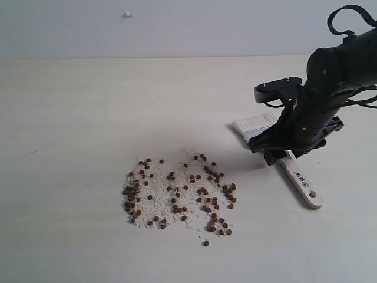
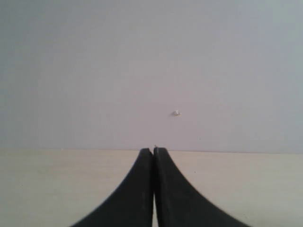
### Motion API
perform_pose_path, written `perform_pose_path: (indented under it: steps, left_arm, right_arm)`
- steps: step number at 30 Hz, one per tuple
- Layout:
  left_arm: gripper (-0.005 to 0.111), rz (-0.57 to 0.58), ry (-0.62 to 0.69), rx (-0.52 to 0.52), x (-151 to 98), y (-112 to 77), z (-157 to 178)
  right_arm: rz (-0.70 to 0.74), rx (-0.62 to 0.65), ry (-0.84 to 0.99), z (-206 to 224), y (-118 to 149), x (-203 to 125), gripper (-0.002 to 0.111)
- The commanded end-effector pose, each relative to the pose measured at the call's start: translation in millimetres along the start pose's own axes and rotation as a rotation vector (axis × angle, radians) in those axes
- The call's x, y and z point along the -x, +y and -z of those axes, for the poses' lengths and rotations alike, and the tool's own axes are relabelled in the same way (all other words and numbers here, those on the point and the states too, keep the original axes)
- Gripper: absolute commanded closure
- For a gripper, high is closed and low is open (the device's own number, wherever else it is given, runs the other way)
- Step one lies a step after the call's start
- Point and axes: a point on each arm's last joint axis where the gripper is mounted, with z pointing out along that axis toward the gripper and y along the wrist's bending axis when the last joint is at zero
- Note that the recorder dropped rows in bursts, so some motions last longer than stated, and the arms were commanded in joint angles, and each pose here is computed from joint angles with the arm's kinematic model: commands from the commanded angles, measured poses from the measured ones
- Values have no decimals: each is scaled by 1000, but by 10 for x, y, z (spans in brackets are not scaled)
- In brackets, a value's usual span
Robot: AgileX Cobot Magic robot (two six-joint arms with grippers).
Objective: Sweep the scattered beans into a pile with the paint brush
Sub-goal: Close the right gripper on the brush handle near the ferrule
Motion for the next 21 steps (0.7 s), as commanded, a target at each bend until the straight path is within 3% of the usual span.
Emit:
perform_pose_path:
  steps: [1,21]
  left_arm:
    - [107,9,-2,-9,-5,-5,4]
    - [107,9,-2,-9,-5,-5,4]
  right_arm:
    - [8,-5,-19,-7,-5,30,53]
    - [7,-6,38,-86,-6,-17,54]
